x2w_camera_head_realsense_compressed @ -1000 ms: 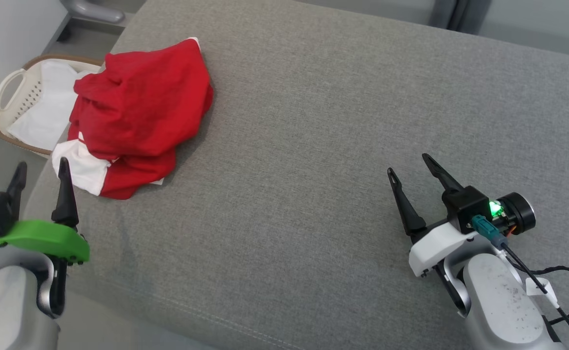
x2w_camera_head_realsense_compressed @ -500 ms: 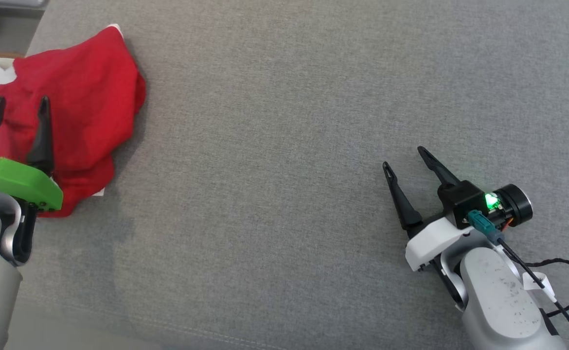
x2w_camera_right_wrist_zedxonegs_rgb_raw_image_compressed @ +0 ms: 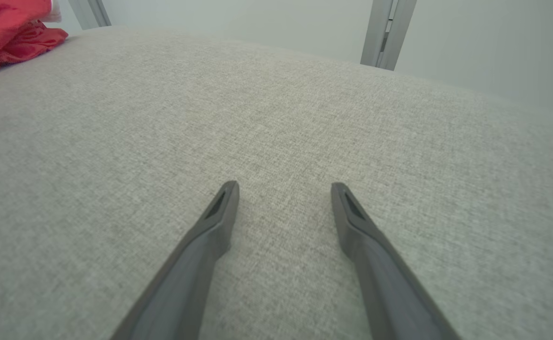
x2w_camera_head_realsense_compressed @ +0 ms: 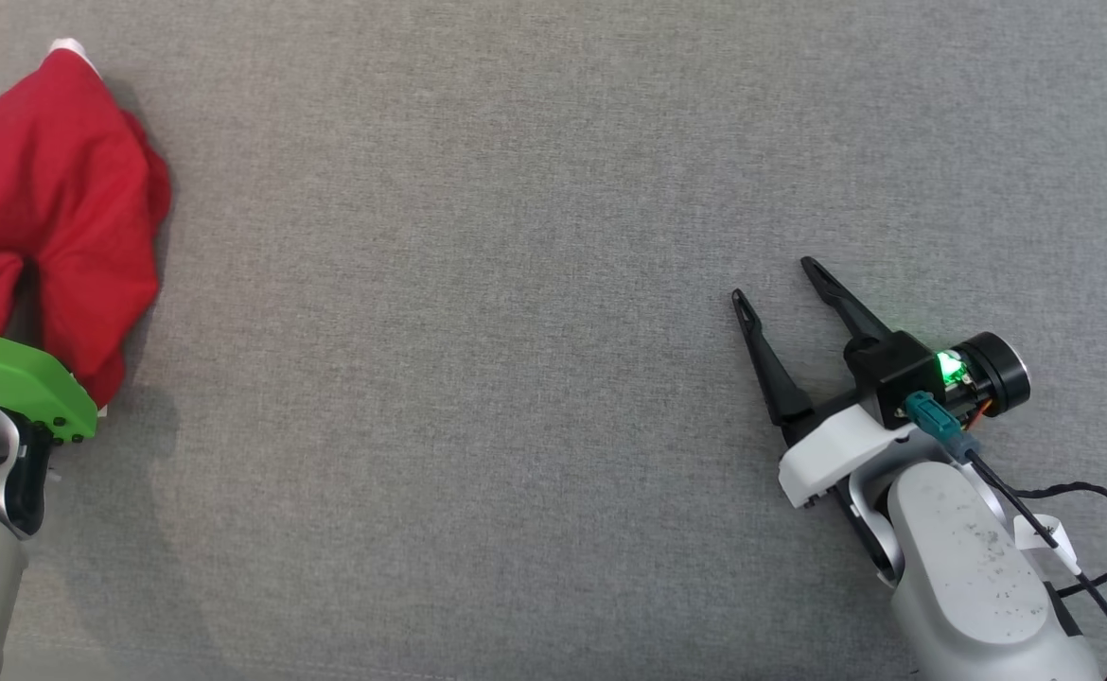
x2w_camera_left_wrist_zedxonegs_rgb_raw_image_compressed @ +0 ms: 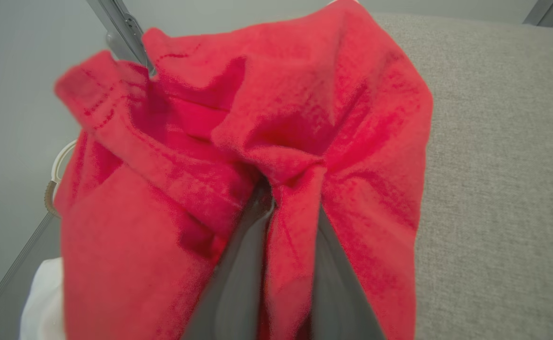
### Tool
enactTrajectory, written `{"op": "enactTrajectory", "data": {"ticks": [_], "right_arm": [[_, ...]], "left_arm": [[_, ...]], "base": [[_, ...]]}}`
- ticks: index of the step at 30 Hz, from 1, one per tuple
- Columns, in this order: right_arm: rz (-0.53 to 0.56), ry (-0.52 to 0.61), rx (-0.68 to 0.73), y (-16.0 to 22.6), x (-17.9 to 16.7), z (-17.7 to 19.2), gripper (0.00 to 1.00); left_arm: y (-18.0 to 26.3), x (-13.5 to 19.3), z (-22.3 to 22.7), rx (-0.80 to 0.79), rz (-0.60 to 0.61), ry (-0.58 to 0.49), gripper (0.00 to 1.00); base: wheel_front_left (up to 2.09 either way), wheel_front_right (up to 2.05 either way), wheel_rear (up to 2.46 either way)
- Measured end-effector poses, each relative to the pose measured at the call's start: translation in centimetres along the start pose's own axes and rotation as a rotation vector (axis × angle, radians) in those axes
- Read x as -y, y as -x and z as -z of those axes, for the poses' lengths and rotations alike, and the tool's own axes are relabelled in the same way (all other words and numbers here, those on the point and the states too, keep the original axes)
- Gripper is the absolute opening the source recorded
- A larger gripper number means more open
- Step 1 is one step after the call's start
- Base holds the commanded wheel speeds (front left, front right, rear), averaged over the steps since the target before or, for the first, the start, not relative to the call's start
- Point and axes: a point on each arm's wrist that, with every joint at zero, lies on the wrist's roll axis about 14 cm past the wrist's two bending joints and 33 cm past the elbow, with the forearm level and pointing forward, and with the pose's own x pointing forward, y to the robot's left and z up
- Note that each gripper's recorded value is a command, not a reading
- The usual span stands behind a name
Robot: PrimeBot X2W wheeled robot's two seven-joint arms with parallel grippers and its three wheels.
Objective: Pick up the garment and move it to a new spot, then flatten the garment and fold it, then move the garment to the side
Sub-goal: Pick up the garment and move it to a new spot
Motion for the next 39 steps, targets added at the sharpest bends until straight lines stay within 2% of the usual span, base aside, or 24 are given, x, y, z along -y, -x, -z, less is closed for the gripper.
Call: {"op": "enactTrajectory", "data": {"ticks": [6, 13, 20, 25, 31, 39], "right_arm": [[0.023, 0.002, 0.002, 0.6, 0.7, -0.4, 1.00], [0.037, -0.008, 0.025, 2.3, 0.4, -2.1, 1.00], [0.067, -0.011, 0.059, 4.6, 0.5, -4.1, 1.00], [0.108, 0.004, 0.074, 6.5, 1.5, -4.9, 1.00], [0.201, 0.010, 0.072, 9.7, 3.8, -5.0, 1.00], [0.338, 0.004, 0.063, 14.1, 7.0, -4.8, 1.00]], "left_arm": [[-0.1, 0.4, -1.9, 0.054, 0.009, 0.035, 0.00], [1.3, 3.5, -11.2, 0.330, 0.119, -0.001, 0.00], [4.9, 11.0, -16.7, 0.552, 0.298, 0.047, 0.00], [6.8, 17.8, -18.1, 0.618, 0.471, 0.098, 0.00], [8.4, 26.6, -16.3, 0.574, 0.686, 0.144, 0.00], [11.2, 36.6, -12.5, 0.462, 0.932, 0.190, 0.00]], "base": [[0.00, 0.00, 0.00], [0.00, 0.00, 0.00], [0.00, 0.00, 0.00], [0.00, 0.00, 0.00], [0.00, 0.00, 0.00], [0.00, 0.00, 0.00]]}}
